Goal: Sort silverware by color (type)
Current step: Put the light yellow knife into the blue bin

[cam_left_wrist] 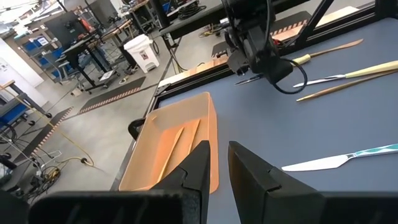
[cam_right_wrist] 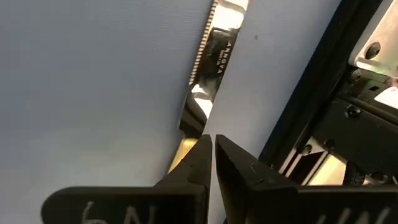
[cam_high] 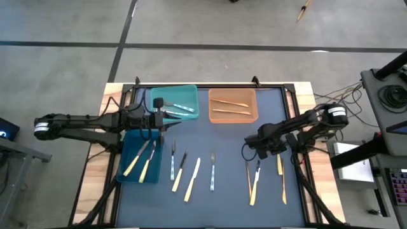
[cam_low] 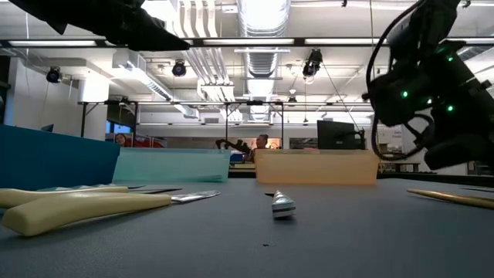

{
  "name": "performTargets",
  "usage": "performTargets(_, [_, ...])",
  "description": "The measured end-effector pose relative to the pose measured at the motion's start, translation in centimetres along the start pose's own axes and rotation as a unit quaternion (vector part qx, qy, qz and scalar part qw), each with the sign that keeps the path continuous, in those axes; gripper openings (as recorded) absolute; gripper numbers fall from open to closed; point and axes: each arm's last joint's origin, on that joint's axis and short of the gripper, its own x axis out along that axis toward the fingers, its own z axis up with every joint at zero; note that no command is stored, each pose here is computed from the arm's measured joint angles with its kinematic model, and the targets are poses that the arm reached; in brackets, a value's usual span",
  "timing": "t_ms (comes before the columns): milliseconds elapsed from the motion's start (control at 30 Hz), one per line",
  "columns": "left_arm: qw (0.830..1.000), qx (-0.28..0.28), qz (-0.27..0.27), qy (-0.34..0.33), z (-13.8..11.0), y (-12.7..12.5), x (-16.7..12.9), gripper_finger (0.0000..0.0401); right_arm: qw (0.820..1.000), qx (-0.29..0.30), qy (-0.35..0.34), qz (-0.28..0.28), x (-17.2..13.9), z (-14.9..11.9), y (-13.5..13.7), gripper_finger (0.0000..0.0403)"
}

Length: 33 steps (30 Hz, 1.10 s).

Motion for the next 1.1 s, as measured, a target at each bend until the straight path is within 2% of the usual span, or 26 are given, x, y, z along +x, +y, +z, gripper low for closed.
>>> performTargets(167, [1.0, 0.0, 0.001, 0.0, 0.0, 0.0, 0.0, 0.004, 1.0, -0.022, 0.004, -0.02, 0.3, 0.3, 1.0, 0.0012])
performTargets(333, [1.0, 0.0, 0.002, 0.0, 0.0, 0.1, 0.0, 0.004, 0.999, -0.045, -0.021, 0.003, -1.2, 0.5, 2.2, 0.0012])
performTargets(567, [1.0, 0.0, 0.002, 0.0, 0.0, 0.1, 0.0, 0.004, 0.994, -0.086, -0.065, 0.031, -3.4, 0.4, 2.5, 0.0012])
performTargets(800, [1.0, -0.002, 0.002, 0.0, 0.0, 0.1, 0.0, 0.004, 0.987, -0.121, -0.065, 0.087, -4.6, -0.2, 1.0, 0.0013])
performTargets(967, [1.0, -0.008, 0.002, 0.0, 0.0, 0.1, 0.0, 0.004, 0.985, -0.104, -0.072, 0.119, -4.7, -0.6, -0.6, 0.0016])
performTargets(1100, [1.0, -0.013, 0.001, 0.0, 0.0, 0.1, 0.0, 0.004, 0.984, -0.084, -0.076, 0.138, -4.6, -0.9, -1.4, 0.0047])
